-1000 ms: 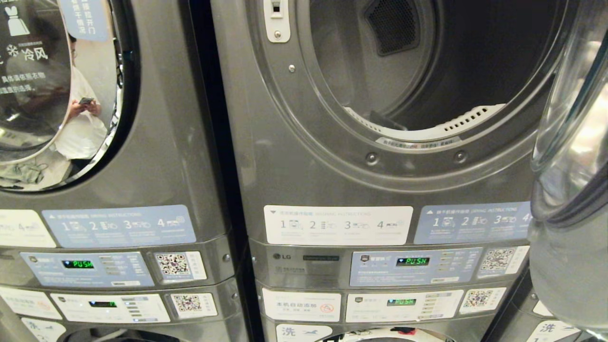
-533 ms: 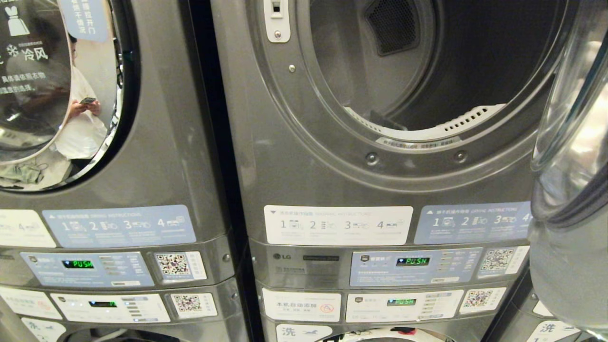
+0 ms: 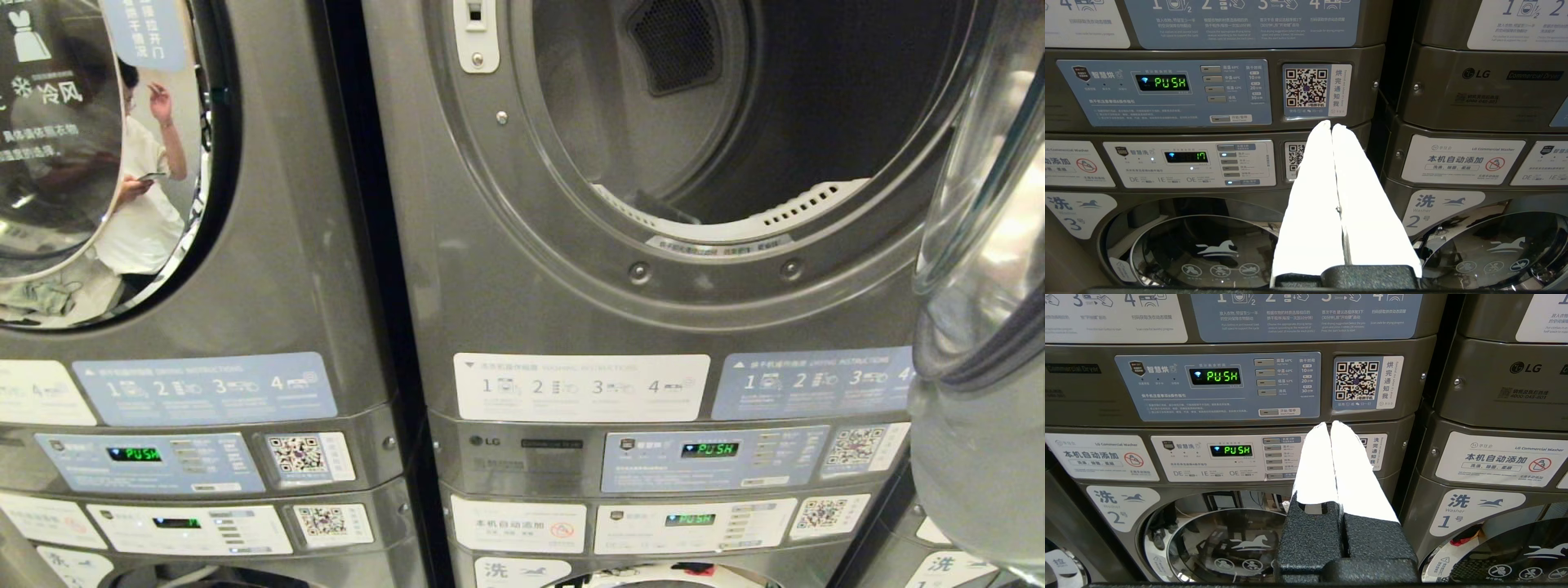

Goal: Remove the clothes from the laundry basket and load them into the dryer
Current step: Open the dryer

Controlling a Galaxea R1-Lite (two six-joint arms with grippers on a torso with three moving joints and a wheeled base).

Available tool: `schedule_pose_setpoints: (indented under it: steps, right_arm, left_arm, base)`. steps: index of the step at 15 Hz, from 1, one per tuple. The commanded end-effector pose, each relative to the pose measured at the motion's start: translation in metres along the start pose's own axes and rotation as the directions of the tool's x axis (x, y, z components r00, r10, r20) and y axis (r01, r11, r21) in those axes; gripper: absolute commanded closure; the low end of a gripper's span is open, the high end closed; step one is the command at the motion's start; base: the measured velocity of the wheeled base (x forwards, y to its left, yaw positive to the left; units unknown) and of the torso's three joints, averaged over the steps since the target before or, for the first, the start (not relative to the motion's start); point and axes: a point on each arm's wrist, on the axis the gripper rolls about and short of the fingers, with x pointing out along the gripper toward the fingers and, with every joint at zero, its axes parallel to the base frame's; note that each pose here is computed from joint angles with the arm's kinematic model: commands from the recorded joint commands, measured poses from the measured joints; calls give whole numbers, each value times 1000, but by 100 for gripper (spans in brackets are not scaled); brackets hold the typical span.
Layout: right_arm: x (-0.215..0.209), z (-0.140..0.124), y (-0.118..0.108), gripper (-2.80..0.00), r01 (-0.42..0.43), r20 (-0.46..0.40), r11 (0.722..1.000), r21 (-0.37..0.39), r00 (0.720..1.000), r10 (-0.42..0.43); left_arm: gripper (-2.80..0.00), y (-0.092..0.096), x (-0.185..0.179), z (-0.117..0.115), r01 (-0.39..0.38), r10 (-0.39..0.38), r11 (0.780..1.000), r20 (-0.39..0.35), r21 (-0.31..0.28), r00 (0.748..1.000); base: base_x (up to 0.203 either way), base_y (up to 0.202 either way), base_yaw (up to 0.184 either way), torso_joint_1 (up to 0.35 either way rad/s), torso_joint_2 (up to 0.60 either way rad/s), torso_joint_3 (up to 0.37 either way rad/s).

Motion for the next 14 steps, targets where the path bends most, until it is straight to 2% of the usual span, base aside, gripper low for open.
schedule_pose_setpoints:
  steps: [1, 4, 14]
  right_arm:
    - [0, 0, 0, 0, -1, 0, 1000, 1, 1000, 1]
    - [0, 0, 0, 0, 0, 0, 1000, 1, 1000, 0]
    - [0, 0, 0, 0, -1, 0, 1000, 1, 1000, 1]
  left_arm:
    - [0, 0, 0, -1, -1, 1, 1000, -1, -1, 1000]
    - [0, 0, 0, -1, -1, 1, 1000, -1, 1, 1000]
    - [0, 0, 0, -1, -1, 1, 1000, -1, 1, 1000]
  base:
    - [0, 0, 0, 0, 0, 0]
    - [0, 0, 0, 4, 2, 98]
    - [0, 0, 0, 0, 1, 198]
